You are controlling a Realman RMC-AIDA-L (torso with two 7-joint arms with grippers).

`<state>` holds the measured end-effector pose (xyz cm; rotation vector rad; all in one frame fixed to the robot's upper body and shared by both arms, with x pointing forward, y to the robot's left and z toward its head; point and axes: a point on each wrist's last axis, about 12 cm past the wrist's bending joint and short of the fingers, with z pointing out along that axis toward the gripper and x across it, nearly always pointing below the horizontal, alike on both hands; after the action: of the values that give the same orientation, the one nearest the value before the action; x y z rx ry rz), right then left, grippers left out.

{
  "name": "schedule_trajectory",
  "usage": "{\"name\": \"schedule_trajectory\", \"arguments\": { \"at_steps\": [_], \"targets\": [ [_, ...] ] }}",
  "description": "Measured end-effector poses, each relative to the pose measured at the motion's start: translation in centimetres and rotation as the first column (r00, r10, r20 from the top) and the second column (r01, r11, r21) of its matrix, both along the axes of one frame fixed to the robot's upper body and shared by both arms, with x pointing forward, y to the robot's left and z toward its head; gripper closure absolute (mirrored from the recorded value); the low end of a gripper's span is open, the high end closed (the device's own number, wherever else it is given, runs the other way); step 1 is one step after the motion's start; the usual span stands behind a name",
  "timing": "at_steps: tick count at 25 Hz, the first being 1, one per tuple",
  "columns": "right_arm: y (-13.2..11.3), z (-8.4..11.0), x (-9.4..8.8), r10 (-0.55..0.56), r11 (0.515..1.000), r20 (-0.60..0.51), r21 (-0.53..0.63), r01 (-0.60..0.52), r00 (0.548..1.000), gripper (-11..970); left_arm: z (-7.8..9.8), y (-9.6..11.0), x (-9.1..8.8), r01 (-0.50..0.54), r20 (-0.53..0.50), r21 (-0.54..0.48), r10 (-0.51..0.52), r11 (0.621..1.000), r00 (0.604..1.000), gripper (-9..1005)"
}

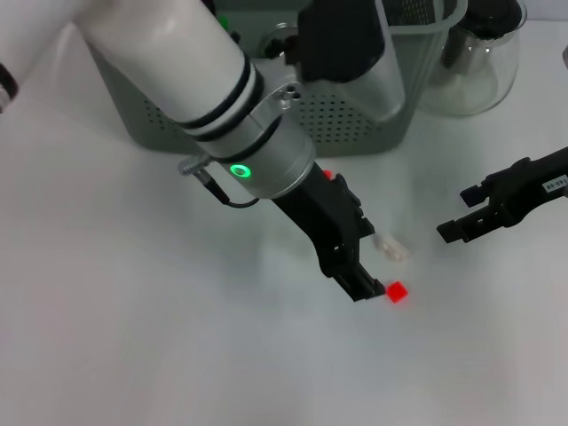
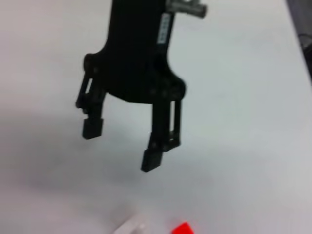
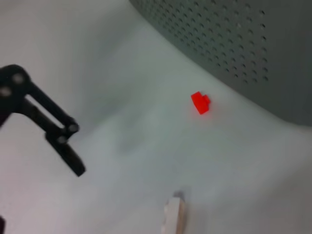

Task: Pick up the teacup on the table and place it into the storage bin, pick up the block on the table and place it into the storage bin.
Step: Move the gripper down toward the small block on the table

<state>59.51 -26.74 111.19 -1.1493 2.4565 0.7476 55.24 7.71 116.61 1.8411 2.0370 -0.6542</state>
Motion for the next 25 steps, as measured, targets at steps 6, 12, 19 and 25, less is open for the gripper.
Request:
{"name": "schedule_trajectory", "arguments": {
  "at_steps": [6,12,19,25],
  "targets": [
    [0.1,0.0,0.0,0.009,1.0,-0.001,0.005,-0.009,1.0,44,-0.9,-0.4,0.1,-0.005,-0.007,0.036,0.005,0.999,1.0,209],
    [1.7,0.3,0.2,0.066,0.998,0.011,0.005,-0.066,0.998,45,-1.2,1.8,-0.3,0.052,-0.049,-0.014,-0.053,0.999,0.997,209],
    [3.3,1.1,0.5,0.175,0.985,0.037,-0.002,-0.175,0.984,45,-0.9,8.1,-0.4,0.004,-0.108,-0.365,-0.046,0.931,0.993,210],
    [5.3,2.0,1.0,0.306,0.951,0.052,-0.068,-0.302,0.951,45,-2.6,13.1,-1.4,-0.056,-0.061,-0.613,0.022,0.788,0.998,209]
  ]
}}
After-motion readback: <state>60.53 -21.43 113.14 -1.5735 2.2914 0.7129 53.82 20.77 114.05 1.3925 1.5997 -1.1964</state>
